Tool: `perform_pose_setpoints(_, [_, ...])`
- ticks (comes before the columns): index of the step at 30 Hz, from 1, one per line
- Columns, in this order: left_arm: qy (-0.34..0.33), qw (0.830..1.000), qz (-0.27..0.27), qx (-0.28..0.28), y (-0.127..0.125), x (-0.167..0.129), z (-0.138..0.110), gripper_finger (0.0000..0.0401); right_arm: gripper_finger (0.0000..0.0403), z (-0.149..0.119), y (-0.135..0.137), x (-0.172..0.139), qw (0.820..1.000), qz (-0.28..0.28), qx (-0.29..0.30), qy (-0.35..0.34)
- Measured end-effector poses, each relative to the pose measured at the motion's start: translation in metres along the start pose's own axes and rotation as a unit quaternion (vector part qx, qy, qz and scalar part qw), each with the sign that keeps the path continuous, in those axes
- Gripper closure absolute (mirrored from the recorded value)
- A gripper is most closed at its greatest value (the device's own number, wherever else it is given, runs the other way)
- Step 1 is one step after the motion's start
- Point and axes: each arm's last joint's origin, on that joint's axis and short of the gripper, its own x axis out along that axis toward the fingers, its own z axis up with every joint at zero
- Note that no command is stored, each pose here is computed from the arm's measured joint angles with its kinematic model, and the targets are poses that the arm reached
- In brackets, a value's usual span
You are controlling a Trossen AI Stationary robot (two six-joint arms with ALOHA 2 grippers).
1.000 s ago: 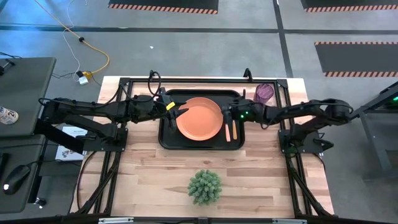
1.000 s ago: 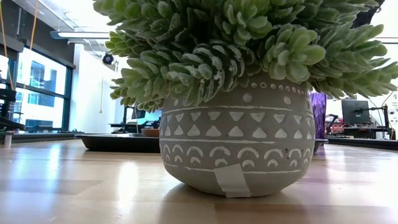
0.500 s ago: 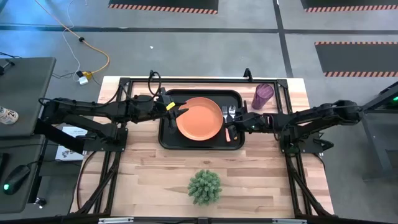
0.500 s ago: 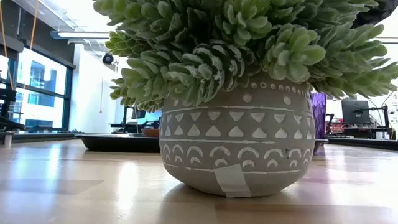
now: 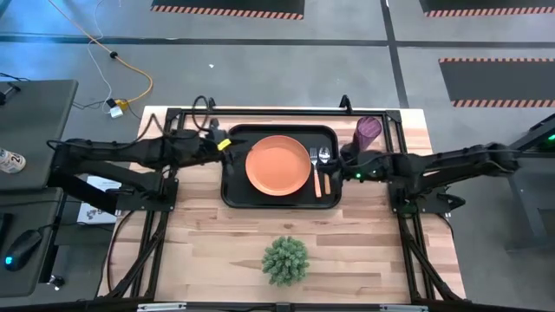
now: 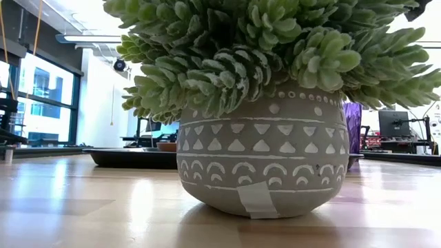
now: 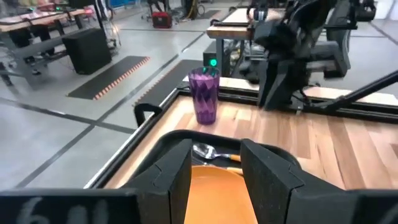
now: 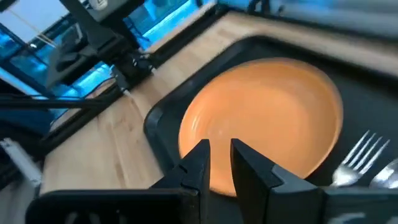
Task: Pick and place plate/cup/fork/spoon on tray
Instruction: Put the purple cup on the black tray
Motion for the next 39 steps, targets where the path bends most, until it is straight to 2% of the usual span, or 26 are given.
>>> perform_pose_setpoints(5, [-0.001,1.000,0.022,0.000,0.008,-0.019,0.002,0.0272,0.0347,0.032,0.010,-0.024,0.993,-0.088,-0.073,0.023])
perform_pose_setpoints(10, [0.017,0.998,0.062,0.008,0.014,-0.031,-0.001,0.0270,0.0347,0.057,0.015,-0.047,0.981,-0.141,-0.112,0.068])
perform_pose_setpoints(18, [0.026,0.997,0.069,-0.001,0.017,-0.037,-0.002,0.0237,0.0345,0.089,0.008,-0.073,0.969,-0.207,-0.103,0.084])
perform_pose_setpoints(23, [0.016,0.997,0.072,0.008,0.017,-0.037,0.000,0.0226,0.0319,0.101,-0.007,-0.081,0.961,-0.242,-0.082,0.104])
perform_pose_setpoints(28, [0.017,0.997,0.071,0.015,0.017,-0.037,0.000,0.0228,0.0285,0.106,-0.026,-0.080,0.952,-0.264,-0.079,0.134])
perform_pose_setpoints(35, [0.016,0.997,0.071,0.007,0.017,-0.037,0.000,0.0231,0.0281,0.111,-0.062,-0.069,0.929,-0.299,-0.038,0.216])
perform_pose_setpoints(39, [0.017,0.997,0.070,0.007,0.017,-0.037,0.000,0.0231,0.0281,0.111,-0.074,-0.059,0.920,-0.295,-0.031,0.255])
